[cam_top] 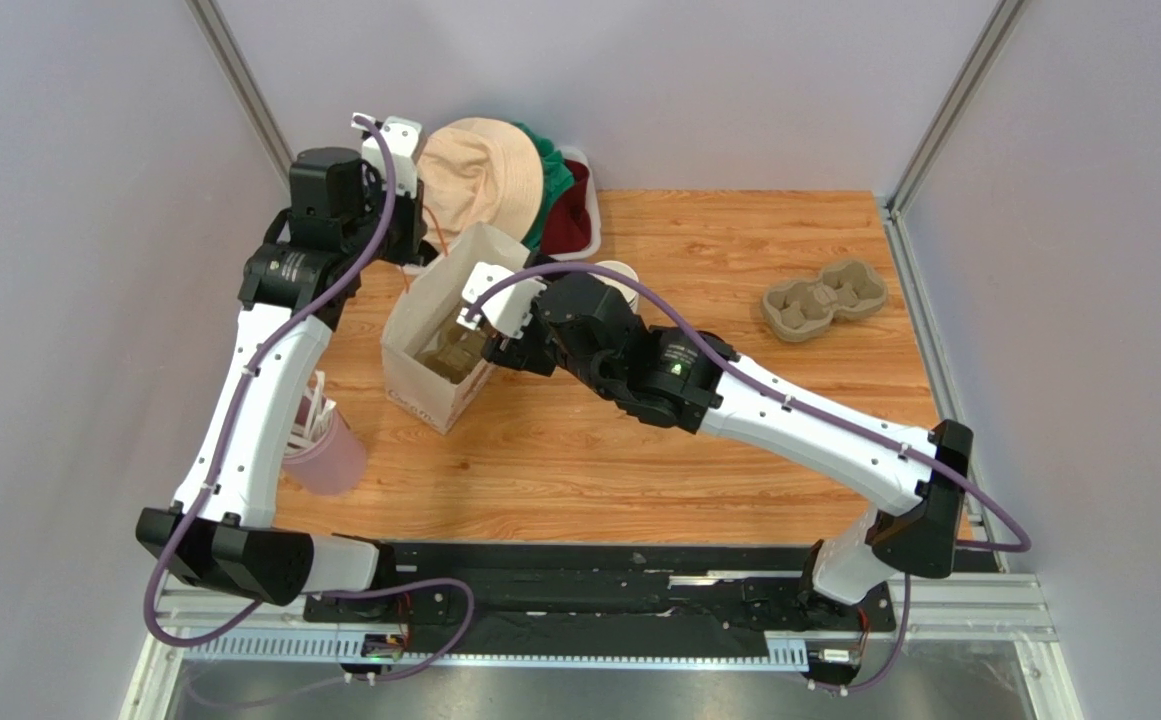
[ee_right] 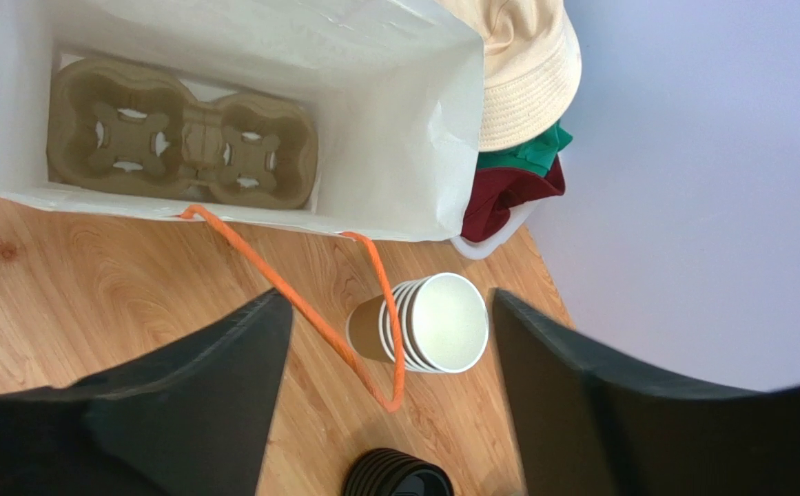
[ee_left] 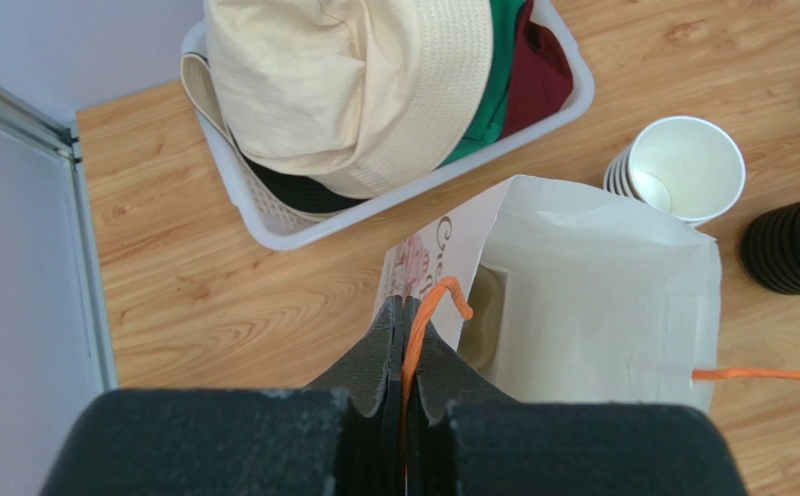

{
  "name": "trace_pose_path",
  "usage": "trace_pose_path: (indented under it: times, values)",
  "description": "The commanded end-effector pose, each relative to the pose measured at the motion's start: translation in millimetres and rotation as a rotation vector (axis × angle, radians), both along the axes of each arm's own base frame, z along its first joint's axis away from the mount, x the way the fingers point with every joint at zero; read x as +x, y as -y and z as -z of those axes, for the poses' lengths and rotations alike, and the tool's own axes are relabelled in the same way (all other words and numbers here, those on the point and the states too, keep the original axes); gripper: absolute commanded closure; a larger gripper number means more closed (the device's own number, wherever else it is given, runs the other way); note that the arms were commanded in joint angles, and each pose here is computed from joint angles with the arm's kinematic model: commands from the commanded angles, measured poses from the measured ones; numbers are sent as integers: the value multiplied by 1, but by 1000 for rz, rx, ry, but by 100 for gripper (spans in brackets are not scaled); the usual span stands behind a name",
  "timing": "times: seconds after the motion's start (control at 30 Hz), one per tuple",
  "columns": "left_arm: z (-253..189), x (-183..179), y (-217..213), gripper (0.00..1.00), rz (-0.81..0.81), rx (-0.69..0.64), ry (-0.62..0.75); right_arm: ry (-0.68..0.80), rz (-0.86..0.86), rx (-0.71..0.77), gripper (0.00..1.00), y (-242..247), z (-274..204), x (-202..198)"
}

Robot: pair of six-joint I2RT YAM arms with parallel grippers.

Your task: Pack the takeout coffee

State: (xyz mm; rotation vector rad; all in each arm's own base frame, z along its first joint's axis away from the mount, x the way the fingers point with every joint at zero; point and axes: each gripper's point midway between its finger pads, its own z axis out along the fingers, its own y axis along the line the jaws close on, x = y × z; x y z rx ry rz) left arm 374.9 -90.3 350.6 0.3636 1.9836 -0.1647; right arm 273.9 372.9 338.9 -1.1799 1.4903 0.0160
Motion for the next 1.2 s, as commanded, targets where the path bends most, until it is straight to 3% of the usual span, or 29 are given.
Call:
trace_pose_path:
  times: [0.0, 0.13, 0.5, 0.87, 1.07, 1.1, 1.17]
  values:
    - [-22, 7, -11, 100, -70, 2, 82, 7, 25, 69, 16, 5, -27, 11]
    - [-18, 7, -22, 99, -122, 29, 79, 1, 31, 110, 6, 17, -40, 12]
    - [-1, 16, -31, 99, -157, 1, 4, -7, 87, 196, 5, 59, -66, 24]
    - [13, 20, -94, 97, -414, 53, -30, -27, 104, 211, 5, 81, -53, 27]
    - [-3, 17, -105, 92, -449, 72, 32, -36, 98, 205, 4, 84, -46, 26]
    - [-7, 17, -105, 84, -448, 71, 43, -36, 98, 203, 4, 84, -45, 27]
    - [-12, 16, -107, 83, -456, 75, 54, -41, 105, 196, 4, 85, -41, 29]
